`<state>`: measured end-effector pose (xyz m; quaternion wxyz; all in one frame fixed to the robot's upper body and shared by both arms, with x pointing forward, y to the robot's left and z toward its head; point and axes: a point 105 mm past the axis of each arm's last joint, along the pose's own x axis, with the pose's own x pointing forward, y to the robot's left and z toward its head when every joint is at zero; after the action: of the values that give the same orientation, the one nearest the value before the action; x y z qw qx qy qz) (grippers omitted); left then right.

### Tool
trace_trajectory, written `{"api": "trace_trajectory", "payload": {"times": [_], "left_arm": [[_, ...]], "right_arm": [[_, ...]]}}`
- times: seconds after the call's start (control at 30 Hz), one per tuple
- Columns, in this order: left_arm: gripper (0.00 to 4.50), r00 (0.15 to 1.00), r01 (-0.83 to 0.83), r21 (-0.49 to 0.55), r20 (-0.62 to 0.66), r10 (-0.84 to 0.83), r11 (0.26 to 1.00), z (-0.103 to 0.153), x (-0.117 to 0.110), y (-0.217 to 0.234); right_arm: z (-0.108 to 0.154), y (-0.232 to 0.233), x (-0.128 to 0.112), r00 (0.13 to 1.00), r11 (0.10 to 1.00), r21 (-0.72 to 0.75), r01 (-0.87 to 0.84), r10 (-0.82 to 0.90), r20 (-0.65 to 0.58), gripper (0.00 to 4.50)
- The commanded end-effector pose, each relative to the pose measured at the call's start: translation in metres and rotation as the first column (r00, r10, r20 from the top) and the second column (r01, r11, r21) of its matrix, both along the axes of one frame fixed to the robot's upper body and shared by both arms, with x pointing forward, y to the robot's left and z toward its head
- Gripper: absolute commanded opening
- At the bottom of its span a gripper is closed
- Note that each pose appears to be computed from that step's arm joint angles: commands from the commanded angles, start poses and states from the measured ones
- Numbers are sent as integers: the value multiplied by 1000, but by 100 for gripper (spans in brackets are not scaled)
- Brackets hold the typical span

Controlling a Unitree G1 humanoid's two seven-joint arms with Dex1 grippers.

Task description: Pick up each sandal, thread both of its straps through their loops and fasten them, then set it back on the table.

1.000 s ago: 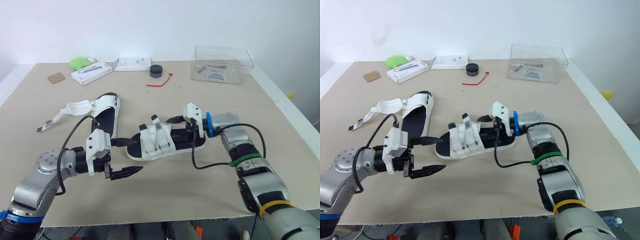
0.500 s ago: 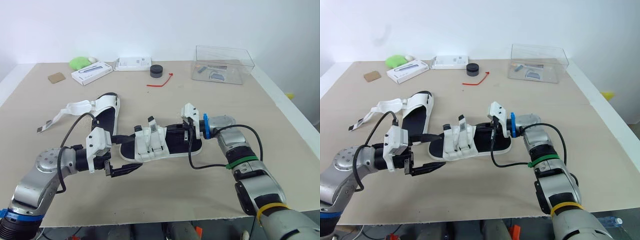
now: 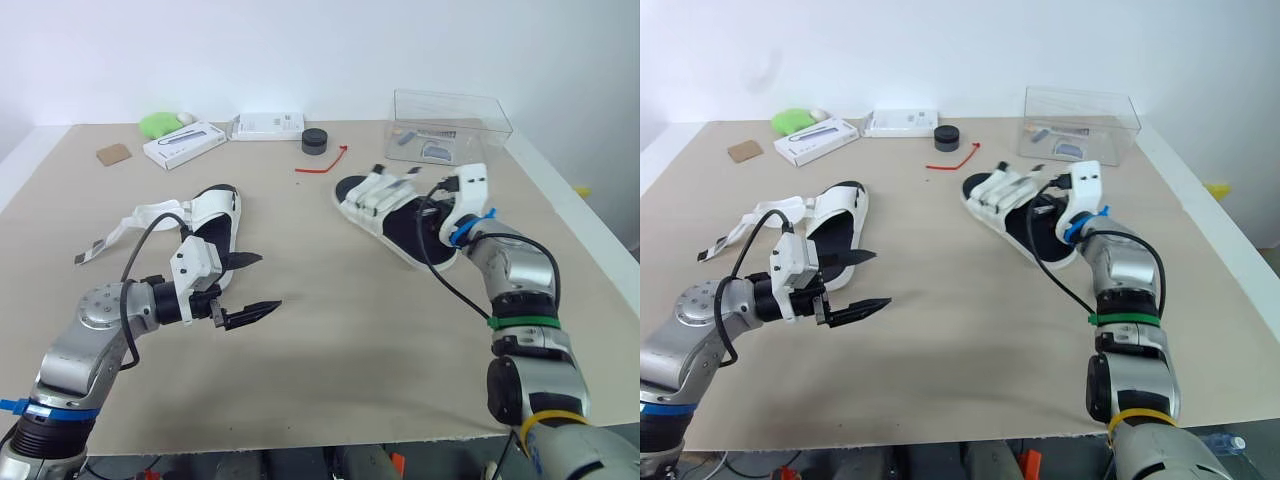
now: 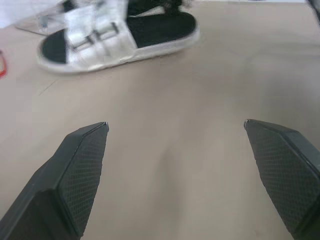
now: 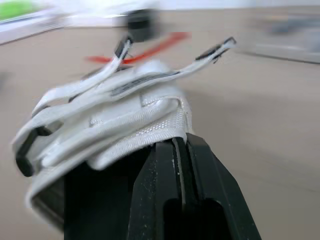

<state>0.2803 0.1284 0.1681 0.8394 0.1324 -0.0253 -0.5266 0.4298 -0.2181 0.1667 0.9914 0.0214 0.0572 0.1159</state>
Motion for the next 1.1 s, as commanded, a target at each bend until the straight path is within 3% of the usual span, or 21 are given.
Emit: {"api": "trace_trajectory", "payload": {"times": [0.03,0.33,0.57,1.0,1.1], "left_arm": [[450,999,9,2,40,-9,1000,4,1,-5],[450,999,29,2,41,-29,1000,-1,2,-13],[450,998,29,4,48,-29,1000,-3,5,-15],[450,997,48,8,58,-48,999,-3,5,-20],[450,997,49,11,61,-50,999,-2,6,-20]], "right_arm": [[22,-2,-11,991,993,44,107,-110,70,3],[5,-12,-33,912,902,136,409,-405,-62,3],[3,-24,-43,864,850,153,504,-491,-113,3],[12,4,-37,941,940,44,339,-339,4,3],[14,12,-40,970,970,14,243,-244,19,103]]}}
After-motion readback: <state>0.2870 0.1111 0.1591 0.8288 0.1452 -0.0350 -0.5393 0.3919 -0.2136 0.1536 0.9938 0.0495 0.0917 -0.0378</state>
